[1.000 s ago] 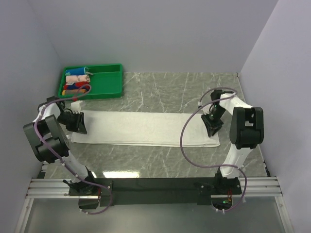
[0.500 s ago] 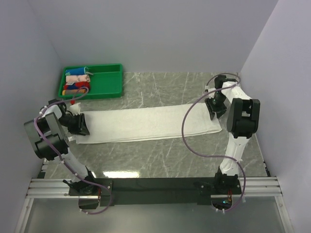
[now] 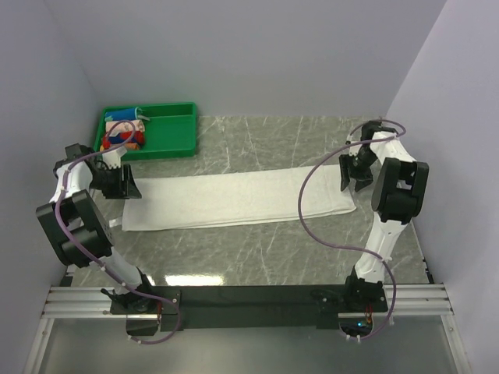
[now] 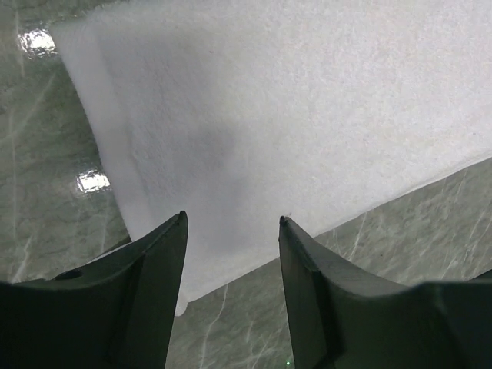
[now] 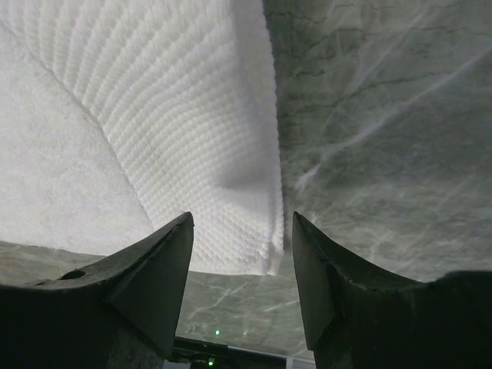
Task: Roll the towels
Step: Fold the towel
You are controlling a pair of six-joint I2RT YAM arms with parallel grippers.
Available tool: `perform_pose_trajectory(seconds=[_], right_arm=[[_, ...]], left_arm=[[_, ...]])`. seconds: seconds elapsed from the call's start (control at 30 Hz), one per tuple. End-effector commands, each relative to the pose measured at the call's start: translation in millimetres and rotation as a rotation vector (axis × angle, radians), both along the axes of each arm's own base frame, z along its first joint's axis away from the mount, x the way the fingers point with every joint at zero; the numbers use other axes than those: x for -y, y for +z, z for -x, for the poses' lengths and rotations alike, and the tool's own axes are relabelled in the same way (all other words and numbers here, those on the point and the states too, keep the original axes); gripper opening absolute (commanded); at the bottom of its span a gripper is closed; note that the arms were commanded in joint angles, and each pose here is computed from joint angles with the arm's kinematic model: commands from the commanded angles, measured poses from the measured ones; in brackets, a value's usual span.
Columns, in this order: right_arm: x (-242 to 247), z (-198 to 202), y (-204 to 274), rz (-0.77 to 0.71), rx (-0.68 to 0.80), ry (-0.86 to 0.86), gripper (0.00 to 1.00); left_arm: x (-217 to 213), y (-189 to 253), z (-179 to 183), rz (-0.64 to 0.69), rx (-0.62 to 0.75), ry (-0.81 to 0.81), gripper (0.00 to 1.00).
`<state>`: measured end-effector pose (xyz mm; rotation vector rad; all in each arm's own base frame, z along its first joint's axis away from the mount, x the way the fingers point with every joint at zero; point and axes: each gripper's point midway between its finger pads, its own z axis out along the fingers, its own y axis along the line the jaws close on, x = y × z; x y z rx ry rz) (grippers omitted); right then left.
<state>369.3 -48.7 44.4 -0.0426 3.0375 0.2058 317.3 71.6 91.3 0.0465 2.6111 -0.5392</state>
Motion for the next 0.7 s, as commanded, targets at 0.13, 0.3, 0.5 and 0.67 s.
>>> perform_pose_trajectory(seconds=[0.13, 0.3, 0.5, 0.67], right_arm=[[-17, 10, -28, 0.018, -0.043, -0.001, 0.60], [-25, 21, -50, 0.082, -0.118, 0.010, 0.54], [-27, 24, -51, 0.083, -0.135, 0.002, 0.47], [-23, 10, -8, 0.022, -0.028, 0.021, 0.54]], left_arm=[[1, 22, -9, 0.003, 0.057, 0.007, 0.57], [2, 30, -16, 0.026, 0.060, 0.027, 0.57], [2, 43, -22, 0.029, 0.092, 0.015, 0.57], [3, 39, -17, 0.026, 0.078, 0.010, 0.56]])
